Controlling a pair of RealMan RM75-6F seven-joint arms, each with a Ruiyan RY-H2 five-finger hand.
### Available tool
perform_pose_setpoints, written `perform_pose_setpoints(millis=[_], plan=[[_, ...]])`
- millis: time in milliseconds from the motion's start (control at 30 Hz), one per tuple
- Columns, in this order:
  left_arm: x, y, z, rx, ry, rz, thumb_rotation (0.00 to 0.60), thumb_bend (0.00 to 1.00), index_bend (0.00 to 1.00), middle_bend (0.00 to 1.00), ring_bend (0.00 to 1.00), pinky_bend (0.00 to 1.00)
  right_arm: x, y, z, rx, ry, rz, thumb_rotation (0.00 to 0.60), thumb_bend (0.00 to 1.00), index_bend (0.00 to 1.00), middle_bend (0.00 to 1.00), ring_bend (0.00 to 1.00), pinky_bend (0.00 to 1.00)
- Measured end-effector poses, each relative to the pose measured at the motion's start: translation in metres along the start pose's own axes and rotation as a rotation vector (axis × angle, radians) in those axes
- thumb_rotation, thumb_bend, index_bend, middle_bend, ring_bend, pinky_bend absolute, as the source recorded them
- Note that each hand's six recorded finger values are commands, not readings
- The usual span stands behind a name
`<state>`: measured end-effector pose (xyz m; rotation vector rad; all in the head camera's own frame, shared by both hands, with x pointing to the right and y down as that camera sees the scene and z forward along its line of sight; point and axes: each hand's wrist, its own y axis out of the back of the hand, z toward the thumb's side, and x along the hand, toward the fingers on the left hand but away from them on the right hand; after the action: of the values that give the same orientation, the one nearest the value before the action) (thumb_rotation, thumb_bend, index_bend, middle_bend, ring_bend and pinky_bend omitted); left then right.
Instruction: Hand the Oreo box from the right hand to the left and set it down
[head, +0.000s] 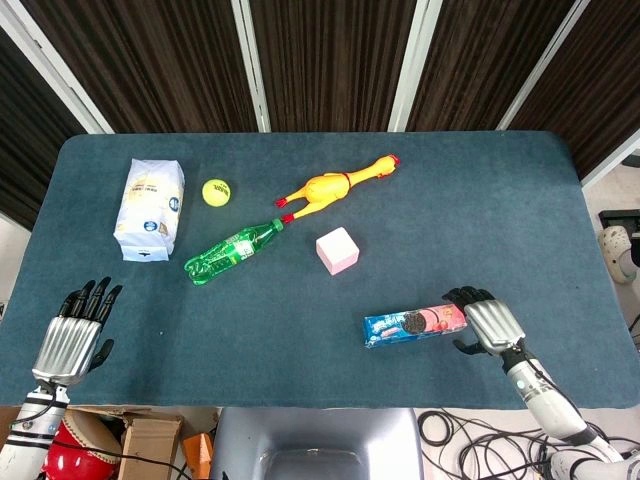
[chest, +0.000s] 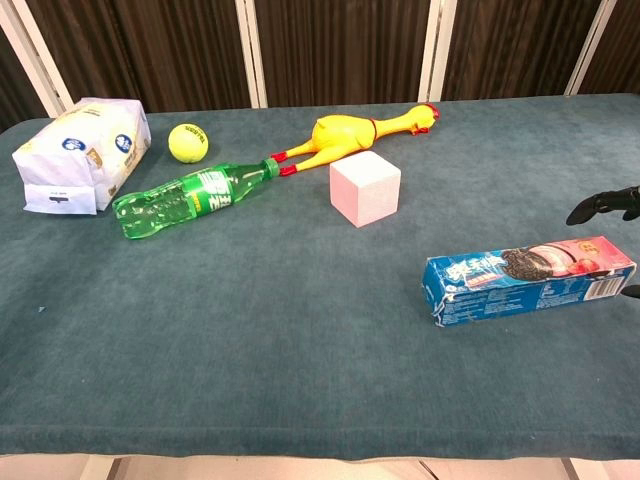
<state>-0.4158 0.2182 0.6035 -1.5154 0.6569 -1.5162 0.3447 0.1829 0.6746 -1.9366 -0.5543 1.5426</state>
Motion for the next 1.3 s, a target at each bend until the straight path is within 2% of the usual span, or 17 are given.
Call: perform_pose_setpoints(millis=[467, 633, 767, 833, 1067, 1300], plan=[[0.000, -0.003, 0.009, -0.029, -0.028, -0.018, 0.600, 0.31, 0.10, 0.03, 0.02, 0.17, -0.005, -0.003, -0.006, 0.006, -0.021, 0.017, 0.600, 0.17, 0.23, 0.15, 0.12, 0.19], [-0.002, -0.005, 0.008, -0.035, -0.027, -0.026, 0.600, 0.31, 0.12, 0.04, 0.02, 0.18, -0.011, -0.007, -0.009, 0.021, -0.039, 0.042, 0.600, 0.17, 0.24, 0.17, 0.16, 0.20], [-0.002, -0.006, 0.008, -0.034, -0.025, -0.032, 0.600, 0.31, 0.13, 0.04, 0.02, 0.18, -0.016, -0.009, -0.010, 0.025, -0.051, 0.051, 0.600, 0.17, 0.26, 0.21, 0.23, 0.24], [-0.002, -0.006, 0.008, -0.034, -0.025, -0.033, 0.600, 0.32, 0.13, 0.04, 0.03, 0.18, -0.017, -0.009, -0.011, 0.026, -0.053, 0.052, 0.600, 0.17, 0.28, 0.25, 0.29, 0.28], [-0.002, -0.009, 0.008, -0.050, -0.028, -0.053, 0.600, 0.31, 0.13, 0.04, 0.03, 0.18, -0.026, -0.014, -0.015, 0.039, -0.084, 0.084, 0.600, 0.17, 0.37, 0.33, 0.38, 0.37], [-0.002, -0.010, 0.008, -0.054, -0.028, -0.058, 0.600, 0.31, 0.14, 0.04, 0.03, 0.18, -0.027, -0.012, -0.009, 0.052, -0.073, 0.066, 0.600, 0.21, 0.54, 0.44, 0.50, 0.45]])
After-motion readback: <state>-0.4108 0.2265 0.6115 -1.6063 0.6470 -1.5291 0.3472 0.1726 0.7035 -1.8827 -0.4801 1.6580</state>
